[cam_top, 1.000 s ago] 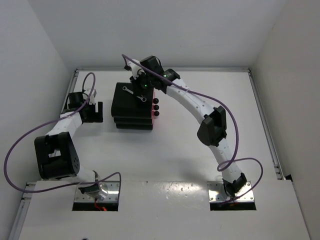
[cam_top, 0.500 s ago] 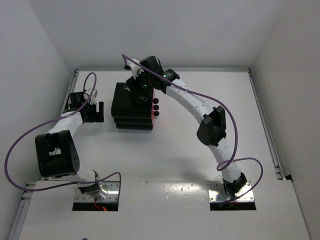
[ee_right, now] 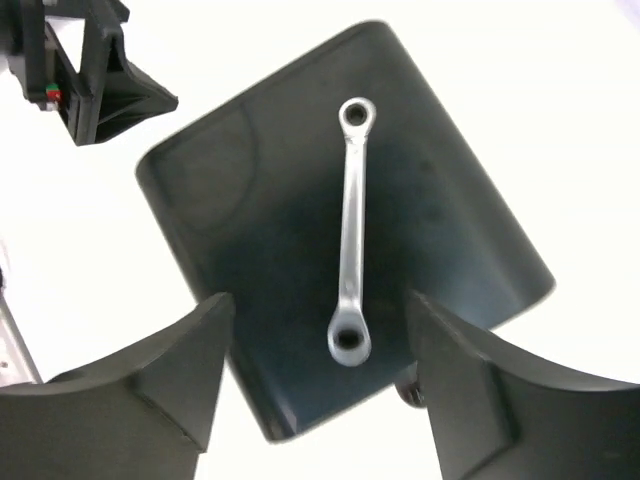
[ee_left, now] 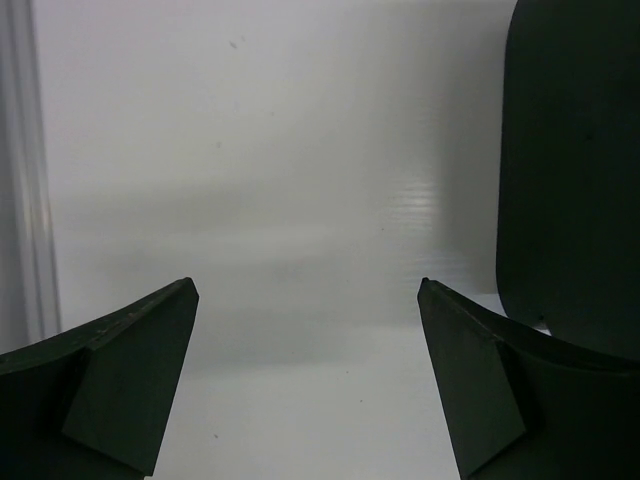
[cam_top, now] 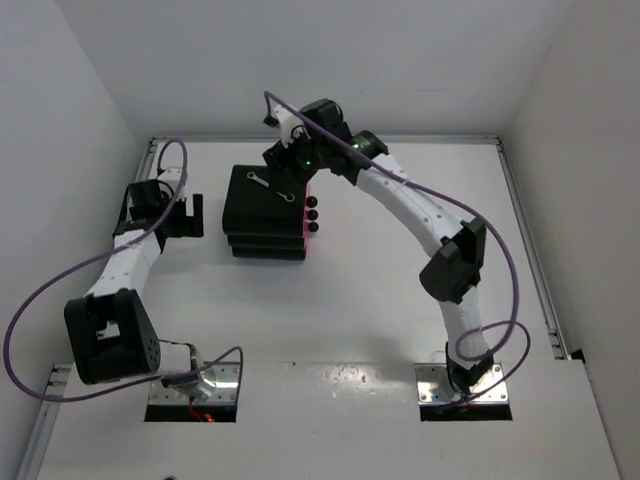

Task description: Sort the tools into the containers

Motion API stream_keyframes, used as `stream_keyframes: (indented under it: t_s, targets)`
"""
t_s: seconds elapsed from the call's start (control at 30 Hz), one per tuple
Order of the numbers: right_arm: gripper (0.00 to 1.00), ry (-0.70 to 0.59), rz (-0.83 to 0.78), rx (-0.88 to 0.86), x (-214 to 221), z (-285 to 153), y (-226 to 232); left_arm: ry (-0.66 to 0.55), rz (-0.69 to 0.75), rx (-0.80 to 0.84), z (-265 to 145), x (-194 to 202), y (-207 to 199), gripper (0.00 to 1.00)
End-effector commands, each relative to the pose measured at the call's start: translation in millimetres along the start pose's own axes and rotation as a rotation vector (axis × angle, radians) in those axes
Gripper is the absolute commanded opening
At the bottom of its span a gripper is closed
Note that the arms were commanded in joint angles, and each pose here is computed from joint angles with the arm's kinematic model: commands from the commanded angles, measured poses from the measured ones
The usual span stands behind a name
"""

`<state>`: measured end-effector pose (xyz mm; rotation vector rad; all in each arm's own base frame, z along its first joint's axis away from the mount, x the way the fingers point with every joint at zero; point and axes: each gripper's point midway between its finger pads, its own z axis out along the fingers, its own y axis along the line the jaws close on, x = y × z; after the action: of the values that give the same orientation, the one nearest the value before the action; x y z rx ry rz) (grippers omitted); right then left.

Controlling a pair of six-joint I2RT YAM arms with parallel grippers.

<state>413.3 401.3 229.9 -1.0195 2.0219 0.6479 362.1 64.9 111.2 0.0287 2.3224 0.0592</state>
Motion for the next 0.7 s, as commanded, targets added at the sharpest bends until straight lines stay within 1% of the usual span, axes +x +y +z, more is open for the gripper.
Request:
stream_keyframes:
  t_s: [0.0, 0.03, 0.1, 0.13, 0.17, 0.2, 0.23, 0.27, 0.3, 0.33, 0.37, 0.4, 0.43, 0.47, 0.5, 0.53, 0.57, 0.6, 0.67]
  targets:
    - [0.74, -0.16, -0.035, 0.092, -51, -77, -12, -0.154, 0.041, -0.015, -32, -41, 2, 0.99]
    - [0.77, -0.156, -0.032, 0.108, -46, -89, -24, -0.16, 0.043, -0.007, -35, -40, 0, 0.99]
    - [0.85, -0.154, -0.008, 0.134, -25, -117, -33, -0.179, 0.041, 0.008, -40, -41, -2, 0.99]
    - [0.85, -0.11, 0.022, 0.148, 2, -118, -41, -0.191, 0.034, 0.007, -45, -42, -3, 0.99]
    - [0.86, -0.121, 0.05, 0.198, 10, -135, -64, -0.18, 0.033, 0.018, -45, -36, -6, 0.99]
    - [0.86, -0.148, 0.058, 0.25, 10, -162, -71, -0.192, 0.036, 0.028, -48, -38, -8, 0.99]
    - [0.86, -0.142, 0.079, 0.277, 20, -173, -81, -0.19, 0.023, 0.03, -48, -36, -9, 0.99]
    - [0.86, -0.097, 0.139, 0.329, 53, -183, -105, -0.2, 0.025, 0.039, -53, -37, -11, 0.99]
    - [0.86, -0.094, 0.166, 0.339, 67, -192, -112, -0.189, 0.014, 0.042, -52, -32, -12, 0.99]
    - [0.86, -0.064, 0.187, 0.365, 98, -204, -113, -0.205, 0.011, 0.039, -56, -35, -10, 0.99]
    - [0.86, -0.062, 0.208, 0.413, 117, -218, -128, -0.214, 0.013, 0.038, -61, -36, -11, 0.99]
    - [0.86, -0.051, 0.215, 0.443, 133, -225, -132, -0.215, 0.008, 0.03, -63, -34, -8, 0.99]
    - [0.86, -0.007, 0.222, 0.47, 167, -231, -130, -0.225, 0.02, 0.027, -65, -36, -8, 0.99]
    - [0.86, 0.008, 0.246, 0.514, 186, -241, -139, -0.236, 0.022, 0.025, -69, -36, -8, 0.99]
    - [0.86, 0.021, 0.259, 0.529, 201, -245, -140, -0.244, 0.033, 0.011, -72, -37, -6, 0.99]
    - [0.86, 0.073, 0.283, 0.529, 231, -243, -138, -0.234, 0.032, 0.013, -72, -35, -6, 0.99]
    - [0.86, 0.074, 0.299, 0.535, 240, -247, -135, -0.236, 0.041, 0.012, -73, -32, -7, 0.99]
    - [0.86, 0.096, 0.326, 0.536, 259, -249, -135, -0.216, 0.049, 0.005, -70, -23, -6, 0.99]
    - [0.86, 0.108, 0.343, 0.529, 272, -250, -134, -0.227, 0.06, 0.002, -71, -22, -6, 0.99]
